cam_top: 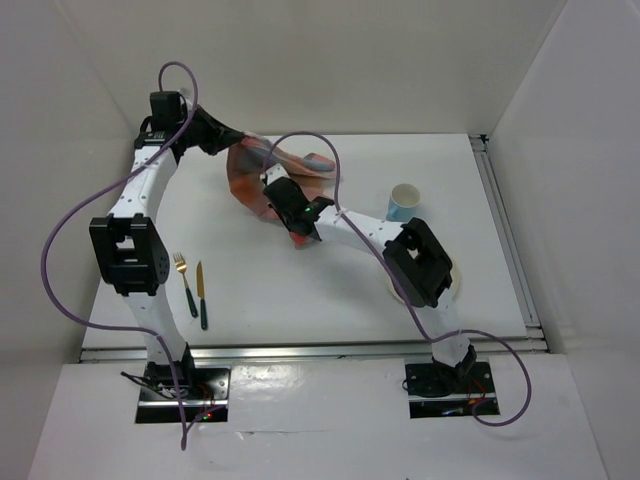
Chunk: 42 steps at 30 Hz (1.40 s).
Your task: Set the dinner table for one person
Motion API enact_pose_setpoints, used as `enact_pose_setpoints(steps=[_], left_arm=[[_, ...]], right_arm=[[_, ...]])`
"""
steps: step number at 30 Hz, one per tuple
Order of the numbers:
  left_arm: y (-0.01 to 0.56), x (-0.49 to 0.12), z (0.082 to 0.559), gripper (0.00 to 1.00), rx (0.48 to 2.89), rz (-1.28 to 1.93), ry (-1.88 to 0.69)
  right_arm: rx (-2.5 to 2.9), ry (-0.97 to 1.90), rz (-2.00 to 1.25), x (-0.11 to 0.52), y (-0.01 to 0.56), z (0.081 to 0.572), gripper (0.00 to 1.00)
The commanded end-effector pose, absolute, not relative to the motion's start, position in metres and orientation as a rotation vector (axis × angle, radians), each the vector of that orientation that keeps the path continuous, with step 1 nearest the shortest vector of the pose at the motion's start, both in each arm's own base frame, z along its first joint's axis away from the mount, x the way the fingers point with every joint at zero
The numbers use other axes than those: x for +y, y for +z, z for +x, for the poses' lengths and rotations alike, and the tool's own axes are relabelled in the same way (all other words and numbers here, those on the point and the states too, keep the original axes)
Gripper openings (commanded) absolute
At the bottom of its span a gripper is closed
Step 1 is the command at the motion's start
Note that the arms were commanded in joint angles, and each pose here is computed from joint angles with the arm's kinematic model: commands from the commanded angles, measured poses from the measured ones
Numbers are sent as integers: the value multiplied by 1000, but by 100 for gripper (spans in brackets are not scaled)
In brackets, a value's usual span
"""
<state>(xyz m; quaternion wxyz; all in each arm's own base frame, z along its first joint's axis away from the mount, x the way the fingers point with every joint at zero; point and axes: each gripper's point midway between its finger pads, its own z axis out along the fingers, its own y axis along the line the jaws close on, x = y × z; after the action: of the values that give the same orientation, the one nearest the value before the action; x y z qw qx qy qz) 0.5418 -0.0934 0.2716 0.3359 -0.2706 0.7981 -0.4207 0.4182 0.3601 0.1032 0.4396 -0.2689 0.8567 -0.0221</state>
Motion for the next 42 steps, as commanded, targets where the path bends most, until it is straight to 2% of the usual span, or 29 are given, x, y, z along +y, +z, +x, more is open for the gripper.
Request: enact_pose_setpoints(steps=[1, 2, 6, 9, 11, 12, 16, 20, 21, 22, 23, 26, 27, 29, 31, 34, 42], left_arm=[[276, -101, 541, 0, 2069, -676, -1149], [272, -101, 540, 0, 2076, -683, -1148], [272, -101, 540, 0, 2076, -683, -1148], [271, -95, 543, 0, 2070, -693, -1142], [277, -83, 547, 0, 2052, -713, -1149], [288, -78, 550, 0, 2025, -712, -1150], [315, -54, 546, 0, 1969, -734, -1197], [349, -18, 523, 0, 1864, -812, -1275], [374, -16, 511, 0, 1806, -772, -1285], [366, -11, 503, 0, 1803, -811, -1299], [373, -1, 495, 0, 1769, -847, -1315], [399, 11, 463, 0, 1687, -861, -1322], [405, 11, 455, 0, 1674, -881, -1347], [424, 17, 437, 0, 1628, -868, -1327], [436, 18, 429, 0, 1611, -869, -1324], [456, 15, 422, 0, 1589, -826, -1317], [463, 20, 455, 0, 1617, -772, -1311]], right_arm=[[2147, 6, -660, 366, 112, 415, 12], [2146, 7, -659, 368, 111, 417, 0], [2147, -10, -643, 361, 116, 420, 0], [2127, -11, -564, 344, 136, 444, 0], [2100, -8, -496, 330, 160, 463, 0], [2059, -2, -418, 314, 191, 484, 0], [1949, 13, -287, 279, 268, 512, 0], [1830, 37, -209, 252, 343, 494, 0], [1814, 34, -194, 246, 353, 488, 0], [1817, 24, -189, 240, 354, 481, 0], [1766, 60, -153, 231, 383, 467, 0], [1730, 83, -130, 221, 402, 441, 0], [1680, 116, -97, 214, 430, 424, 0], [1655, 147, -80, 205, 448, 404, 0], [1626, 170, -59, 200, 463, 397, 0], [1596, 159, -53, 192, 479, 396, 0], [1545, 112, -26, 160, 493, 463, 0]])
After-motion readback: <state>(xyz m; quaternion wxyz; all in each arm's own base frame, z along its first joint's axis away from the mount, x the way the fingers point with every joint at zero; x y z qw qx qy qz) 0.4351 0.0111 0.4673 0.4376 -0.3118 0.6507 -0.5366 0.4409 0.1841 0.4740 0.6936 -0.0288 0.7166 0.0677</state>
